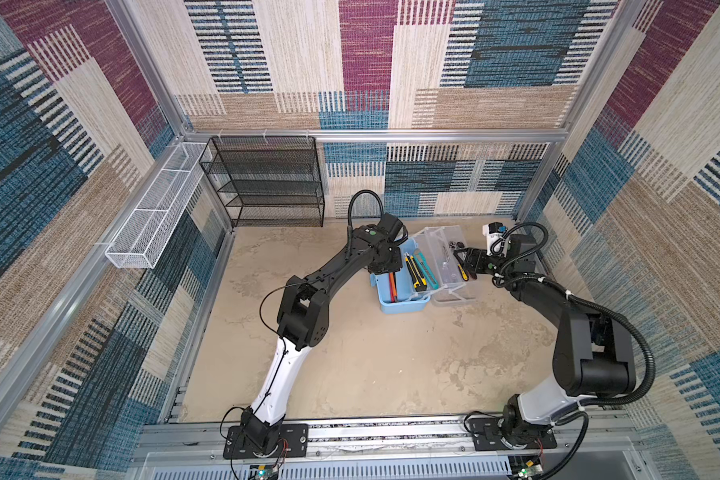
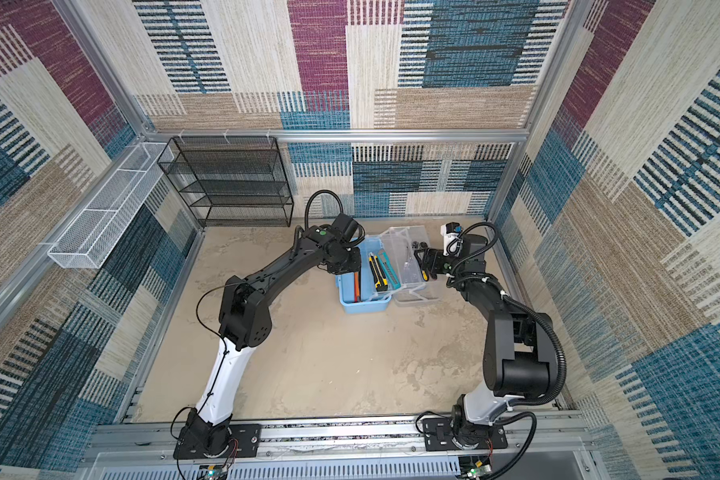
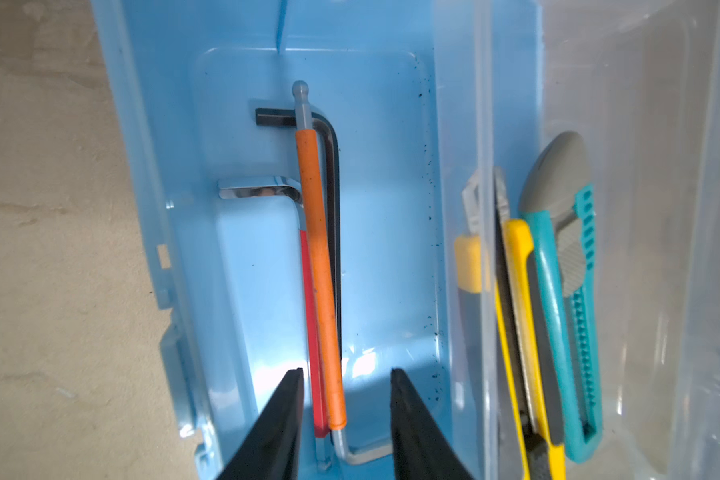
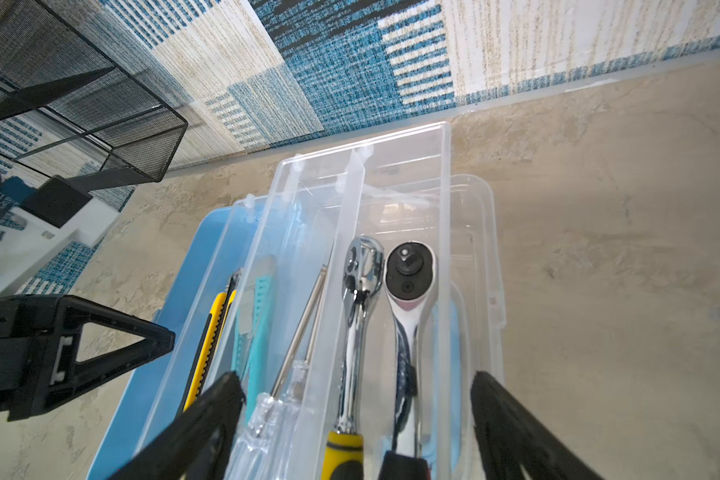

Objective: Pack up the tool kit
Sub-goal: 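Lower the orange hex key beside the red key and open the left gripper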

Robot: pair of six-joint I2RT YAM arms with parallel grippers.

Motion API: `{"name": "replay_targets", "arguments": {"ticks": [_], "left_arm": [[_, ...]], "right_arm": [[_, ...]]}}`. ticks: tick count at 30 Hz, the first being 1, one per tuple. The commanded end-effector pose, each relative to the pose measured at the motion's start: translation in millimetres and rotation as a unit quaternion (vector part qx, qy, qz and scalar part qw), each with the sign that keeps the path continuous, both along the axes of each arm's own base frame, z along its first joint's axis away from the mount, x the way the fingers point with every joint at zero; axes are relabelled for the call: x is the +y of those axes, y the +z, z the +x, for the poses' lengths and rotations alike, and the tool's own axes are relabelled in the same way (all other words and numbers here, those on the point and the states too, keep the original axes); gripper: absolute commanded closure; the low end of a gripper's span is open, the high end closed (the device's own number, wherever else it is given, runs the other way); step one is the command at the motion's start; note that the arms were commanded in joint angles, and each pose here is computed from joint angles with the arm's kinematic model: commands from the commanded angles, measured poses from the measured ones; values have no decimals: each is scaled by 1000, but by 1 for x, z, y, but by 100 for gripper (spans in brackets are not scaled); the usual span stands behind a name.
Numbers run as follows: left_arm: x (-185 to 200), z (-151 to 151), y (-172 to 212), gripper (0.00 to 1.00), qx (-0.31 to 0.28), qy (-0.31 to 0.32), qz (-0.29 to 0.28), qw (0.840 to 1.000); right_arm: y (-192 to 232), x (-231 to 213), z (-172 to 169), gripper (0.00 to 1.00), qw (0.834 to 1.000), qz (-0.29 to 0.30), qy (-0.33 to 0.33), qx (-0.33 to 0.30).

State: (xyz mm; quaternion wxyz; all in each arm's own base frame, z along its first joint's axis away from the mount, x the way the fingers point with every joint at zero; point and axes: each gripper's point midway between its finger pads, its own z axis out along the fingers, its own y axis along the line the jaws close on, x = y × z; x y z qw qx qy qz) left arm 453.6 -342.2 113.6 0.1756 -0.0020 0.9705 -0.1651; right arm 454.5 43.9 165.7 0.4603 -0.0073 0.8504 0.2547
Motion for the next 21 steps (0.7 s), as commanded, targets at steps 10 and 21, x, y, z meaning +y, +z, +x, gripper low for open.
{"name": "replay_targets", "arguments": {"ticks": [10, 21], "left_arm": [[14, 3, 38, 44, -44, 15, 8, 999], [33, -11, 39, 42, -50, 15, 34, 998]], "right_arm": [[9, 4, 7, 12, 1000, 6, 15, -19], [5, 12, 13, 13, 999, 16, 44, -19]]}}
